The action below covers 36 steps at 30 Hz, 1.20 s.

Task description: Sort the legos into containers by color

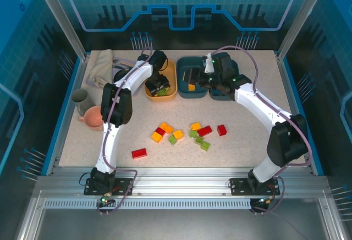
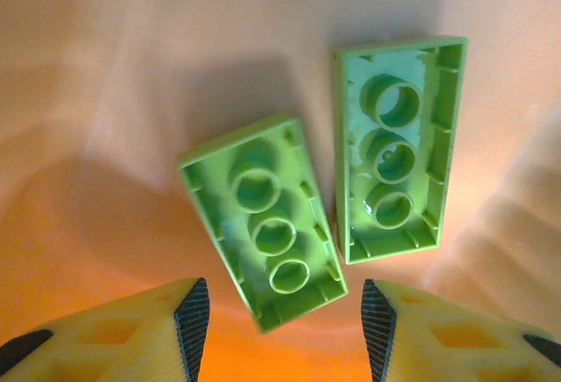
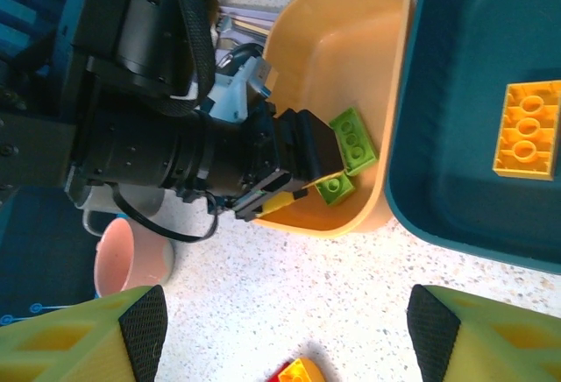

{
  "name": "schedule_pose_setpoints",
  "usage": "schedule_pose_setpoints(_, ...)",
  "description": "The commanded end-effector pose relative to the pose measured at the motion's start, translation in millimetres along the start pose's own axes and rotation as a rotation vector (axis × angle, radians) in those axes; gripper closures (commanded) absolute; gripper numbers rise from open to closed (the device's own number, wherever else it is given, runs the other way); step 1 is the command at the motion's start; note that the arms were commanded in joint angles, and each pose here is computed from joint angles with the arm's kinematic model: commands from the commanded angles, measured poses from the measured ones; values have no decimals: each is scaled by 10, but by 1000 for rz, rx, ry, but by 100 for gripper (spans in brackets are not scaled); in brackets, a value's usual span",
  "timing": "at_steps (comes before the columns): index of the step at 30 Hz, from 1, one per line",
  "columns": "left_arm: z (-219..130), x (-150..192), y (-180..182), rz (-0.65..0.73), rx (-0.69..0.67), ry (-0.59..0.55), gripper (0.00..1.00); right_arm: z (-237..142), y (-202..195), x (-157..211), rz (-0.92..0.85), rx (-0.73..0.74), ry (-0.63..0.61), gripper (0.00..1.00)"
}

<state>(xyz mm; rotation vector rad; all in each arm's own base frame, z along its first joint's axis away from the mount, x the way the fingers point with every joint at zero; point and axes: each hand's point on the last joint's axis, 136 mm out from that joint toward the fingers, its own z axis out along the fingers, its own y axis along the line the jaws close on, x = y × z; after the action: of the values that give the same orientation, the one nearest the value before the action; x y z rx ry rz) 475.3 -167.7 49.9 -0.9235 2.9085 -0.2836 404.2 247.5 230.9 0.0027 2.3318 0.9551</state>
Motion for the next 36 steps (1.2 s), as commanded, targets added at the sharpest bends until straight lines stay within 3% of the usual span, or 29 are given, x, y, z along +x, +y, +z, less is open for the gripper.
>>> schedule_pose_setpoints(1,-300,-17,-91,-4,51,-9,42,-277,-121,-2,-29,90,-33,25)
schedule_pose_setpoints(5,-722,-4,-268,8,139,-67,36,-591,-654,340,37,343,9,26)
schedule_pose_setpoints(8,-1094,183,-481,90,237,-114,30,-821,-1136,848,155,512,113,27)
schedule_pose_setpoints(13,-1576,911,-760,368,438,-167,20,-1003,-1535,1358,408,592,141,25)
schedule_pose_setpoints(18,-1633,1798,-586,612,566,-133,16,-889,-1732,1524,648,616,115,21)
schedule_pose_setpoints(22,-1599,2213,-292,666,589,-99,15,-812,-1836,1665,833,703,171,17)
schedule_pose_setpoints(30,-1604,2399,-53,648,585,-84,15,-602,-1926,1852,1028,735,212,15)
schedule_pose_setpoints(36,-1596,2423,-32,644,579,-80,16,-560,-1985,1937,1068,769,219,28)
